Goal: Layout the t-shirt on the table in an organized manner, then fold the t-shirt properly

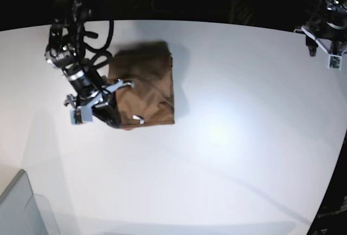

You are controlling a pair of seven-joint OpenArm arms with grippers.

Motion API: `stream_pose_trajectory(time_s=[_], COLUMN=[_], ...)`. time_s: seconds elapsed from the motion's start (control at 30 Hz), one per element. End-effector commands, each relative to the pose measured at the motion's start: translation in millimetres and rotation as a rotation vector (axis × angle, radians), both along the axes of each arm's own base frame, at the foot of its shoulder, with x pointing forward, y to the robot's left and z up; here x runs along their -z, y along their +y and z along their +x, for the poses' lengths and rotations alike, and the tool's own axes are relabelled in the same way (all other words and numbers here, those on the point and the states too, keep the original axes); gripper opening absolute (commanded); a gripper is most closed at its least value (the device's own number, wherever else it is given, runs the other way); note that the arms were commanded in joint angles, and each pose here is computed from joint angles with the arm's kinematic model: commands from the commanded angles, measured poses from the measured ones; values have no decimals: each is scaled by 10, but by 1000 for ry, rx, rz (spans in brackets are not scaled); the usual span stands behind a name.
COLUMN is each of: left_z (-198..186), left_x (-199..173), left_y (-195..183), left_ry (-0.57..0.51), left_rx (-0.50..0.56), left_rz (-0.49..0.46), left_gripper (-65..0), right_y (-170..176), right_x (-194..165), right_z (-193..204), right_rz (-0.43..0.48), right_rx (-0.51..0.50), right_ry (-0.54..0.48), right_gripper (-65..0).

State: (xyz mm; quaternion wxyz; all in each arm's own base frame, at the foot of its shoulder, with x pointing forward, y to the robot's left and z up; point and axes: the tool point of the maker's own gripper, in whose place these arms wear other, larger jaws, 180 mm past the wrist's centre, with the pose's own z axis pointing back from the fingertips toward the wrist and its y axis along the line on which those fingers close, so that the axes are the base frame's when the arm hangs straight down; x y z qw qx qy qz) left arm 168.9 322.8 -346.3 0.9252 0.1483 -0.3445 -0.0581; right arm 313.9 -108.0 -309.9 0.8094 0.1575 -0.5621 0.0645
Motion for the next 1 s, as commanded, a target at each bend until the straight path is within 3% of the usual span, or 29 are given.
stream_pose_trajectory(time_s=[0.0,0.23,0.57,0.67,0.8,0.97], left_z=[-21,-300,-703,-780,-912,-1057], left_x=[-69,40,187,256,429,858], left_y=[17,-124,-337,-354,-363,-415], left_ry=[-14,18,70,91,132,207], left_rx=[2,14,-12,-30,-61,-116], left_rz=[5,-90,-220,-238,-278,-380], left_gripper=[-340,-495,-527,-650,-650,-648], right_y=[-94,-562,-1558,-1761,-1942,-2074], right_x=[-143,56,316,486,938,1496], right_z=[-35,-801,-1701,-1951,-2315,-2605], right_rz=[1,-77,-181,-173,-122,-59], right_rx=[22,148,485,575,661,691], right_ry=[-48,74,265,330,459,609], right_gripper=[-650,-650,-650,-650,-650,-650])
